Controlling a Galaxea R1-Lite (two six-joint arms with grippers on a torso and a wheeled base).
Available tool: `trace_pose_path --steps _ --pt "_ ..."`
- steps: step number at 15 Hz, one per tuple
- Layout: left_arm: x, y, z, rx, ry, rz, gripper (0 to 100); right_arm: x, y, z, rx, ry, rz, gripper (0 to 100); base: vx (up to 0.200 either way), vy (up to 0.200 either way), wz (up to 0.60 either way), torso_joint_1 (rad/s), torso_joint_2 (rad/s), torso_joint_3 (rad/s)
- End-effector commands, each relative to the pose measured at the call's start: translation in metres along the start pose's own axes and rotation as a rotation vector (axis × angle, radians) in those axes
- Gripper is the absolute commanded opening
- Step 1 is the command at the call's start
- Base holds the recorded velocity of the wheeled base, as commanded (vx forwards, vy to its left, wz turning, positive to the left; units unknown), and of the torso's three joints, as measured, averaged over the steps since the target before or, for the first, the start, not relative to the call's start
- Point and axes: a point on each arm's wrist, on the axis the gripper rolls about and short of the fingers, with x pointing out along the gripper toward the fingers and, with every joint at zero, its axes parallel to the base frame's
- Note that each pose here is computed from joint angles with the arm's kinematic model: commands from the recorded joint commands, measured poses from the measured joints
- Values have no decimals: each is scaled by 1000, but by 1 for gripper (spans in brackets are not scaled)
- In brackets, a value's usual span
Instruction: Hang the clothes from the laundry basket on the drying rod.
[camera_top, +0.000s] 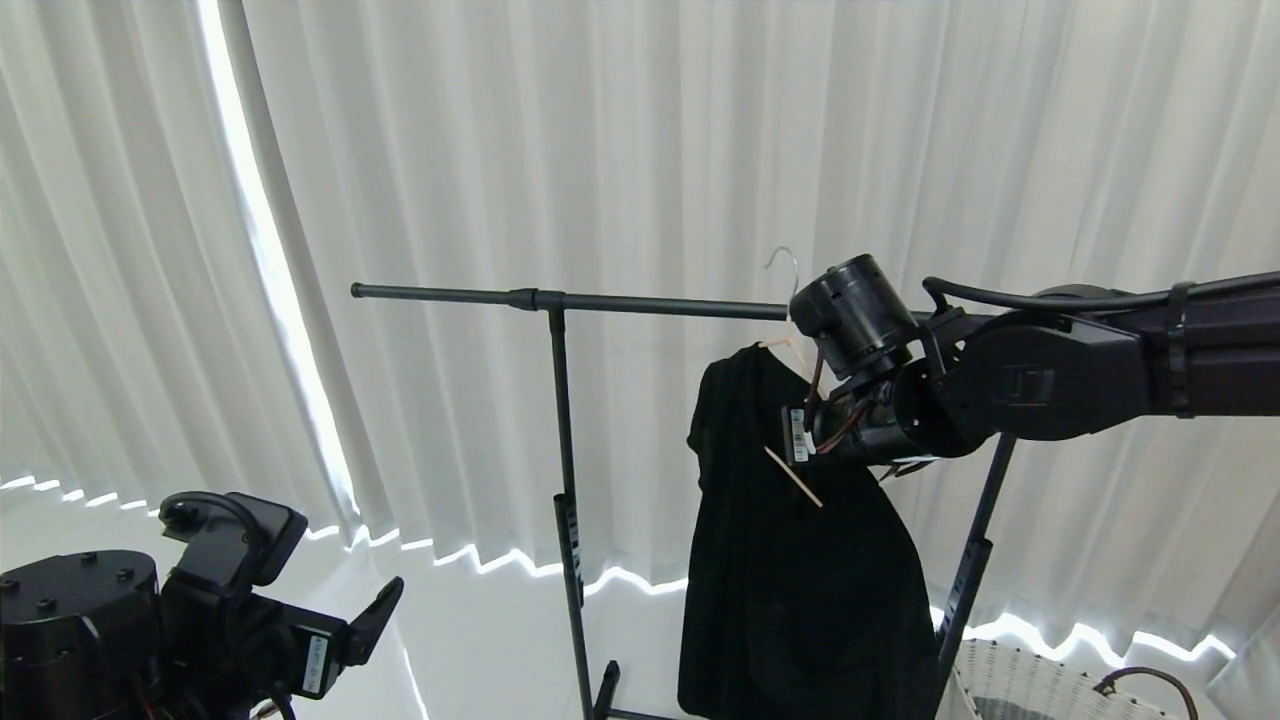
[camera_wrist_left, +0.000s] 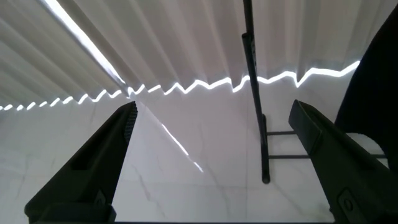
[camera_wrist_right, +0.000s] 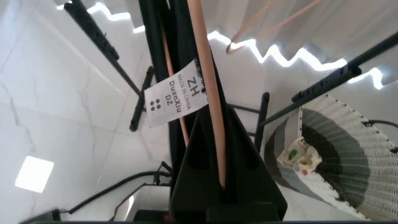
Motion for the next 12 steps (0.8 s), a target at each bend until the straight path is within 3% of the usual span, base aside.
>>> trace_pose_path --steps 1,7,12 --pt "0 -1 0 3 -3 -7 100 2 0 -1 -2 4 -3 0 0 0 0 0 0 0" --pt "-2 -6 2 14 -13 -32 100 20 -16 5 -15 21 -56 0 0 0 0 0 0 0" --pt "-4 -5 3 11 -26 -27 100 56 -32 24 -29 19 -105 0 0 0 0 0 0 0"
